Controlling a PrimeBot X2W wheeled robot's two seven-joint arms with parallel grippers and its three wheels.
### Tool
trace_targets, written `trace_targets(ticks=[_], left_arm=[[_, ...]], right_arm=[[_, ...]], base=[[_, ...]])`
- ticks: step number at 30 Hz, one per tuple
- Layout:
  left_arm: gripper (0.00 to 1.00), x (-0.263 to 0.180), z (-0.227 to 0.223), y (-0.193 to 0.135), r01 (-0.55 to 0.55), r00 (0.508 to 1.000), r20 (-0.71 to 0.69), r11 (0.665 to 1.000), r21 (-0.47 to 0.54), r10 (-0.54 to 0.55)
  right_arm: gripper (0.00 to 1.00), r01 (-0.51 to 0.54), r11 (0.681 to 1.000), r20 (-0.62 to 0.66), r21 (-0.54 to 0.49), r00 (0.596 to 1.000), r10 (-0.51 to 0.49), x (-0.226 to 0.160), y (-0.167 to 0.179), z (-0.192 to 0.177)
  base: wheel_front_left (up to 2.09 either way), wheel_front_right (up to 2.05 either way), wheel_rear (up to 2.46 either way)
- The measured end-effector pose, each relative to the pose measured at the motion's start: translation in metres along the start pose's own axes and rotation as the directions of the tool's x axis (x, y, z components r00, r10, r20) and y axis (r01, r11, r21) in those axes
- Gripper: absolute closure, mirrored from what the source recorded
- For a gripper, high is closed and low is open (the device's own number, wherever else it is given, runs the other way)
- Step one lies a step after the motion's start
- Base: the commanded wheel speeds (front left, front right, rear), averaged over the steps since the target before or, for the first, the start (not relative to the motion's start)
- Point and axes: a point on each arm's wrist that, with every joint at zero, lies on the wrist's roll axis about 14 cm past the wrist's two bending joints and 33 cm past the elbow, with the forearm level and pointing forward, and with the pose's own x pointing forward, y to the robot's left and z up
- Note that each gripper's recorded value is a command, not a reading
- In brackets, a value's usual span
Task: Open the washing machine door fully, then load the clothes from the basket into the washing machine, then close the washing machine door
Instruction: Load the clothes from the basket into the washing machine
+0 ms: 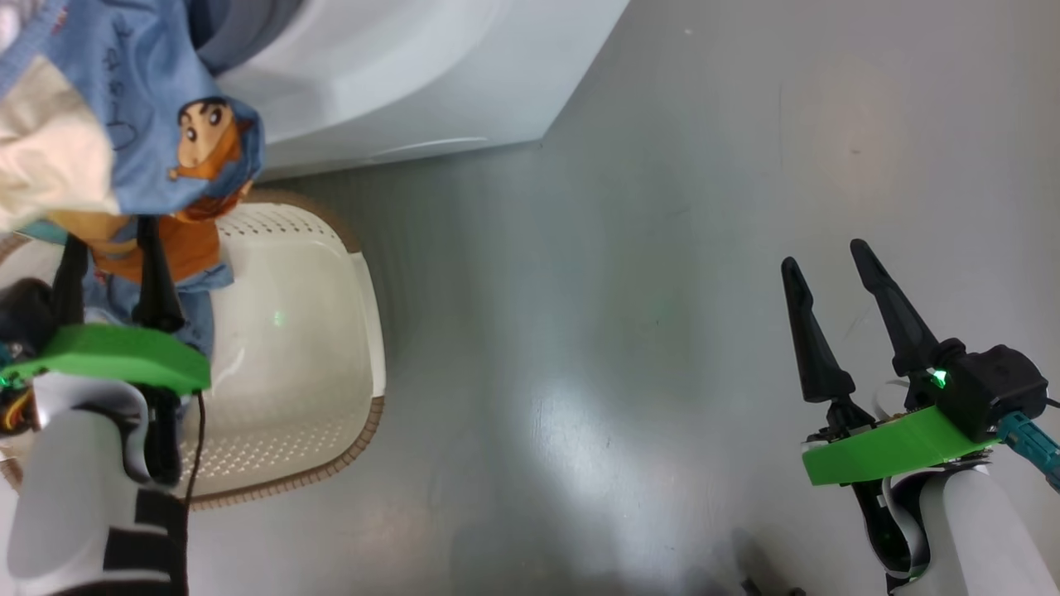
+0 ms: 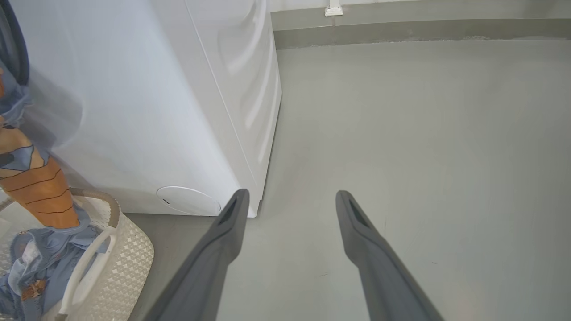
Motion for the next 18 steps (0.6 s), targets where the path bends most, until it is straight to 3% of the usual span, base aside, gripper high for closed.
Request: trace_targets(ticks=[6,7,8,9,18], left_arm=[[0.02,0.024,0.008,0.002,-0.012,1.000,0.028,0.998,-0.061,0.014],[0.36,0.026,0.013,0.002,-0.013,0.999,0.043,0.998,-0.064,0.015],[0.88,0.029,0.017,0.002,-0.012,0.998,0.057,0.998,-0.069,0.016],[1.00,0.030,0.020,0.000,-0.003,0.998,0.067,0.998,-0.069,0.007],[1.00,0.015,0.057,-0.050,0.161,0.975,0.174,0.980,-0.114,-0.140]], right_arm=[[0.00,0.010,1.000,-0.022,-0.003,1.000,-0.010,0.001,-0.004,-0.009],[0.00,0.012,1.000,-0.025,-0.003,1.000,-0.012,0.001,-0.005,-0.010],[0.00,0.014,1.000,-0.026,-0.004,1.000,-0.014,0.001,-0.006,-0.011],[0.00,0.017,1.000,-0.027,-0.005,0.999,-0.017,0.001,-0.007,-0.011],[0.00,0.010,1.000,0.004,-0.002,1.000,-0.010,0.001,-0.004,0.001]], base=[[0.00,0.00,0.00],[0.00,0.00,0.00],[0.00,0.00,0.00],[0.00,0.00,0.00],[0.00,0.00,0.00]])
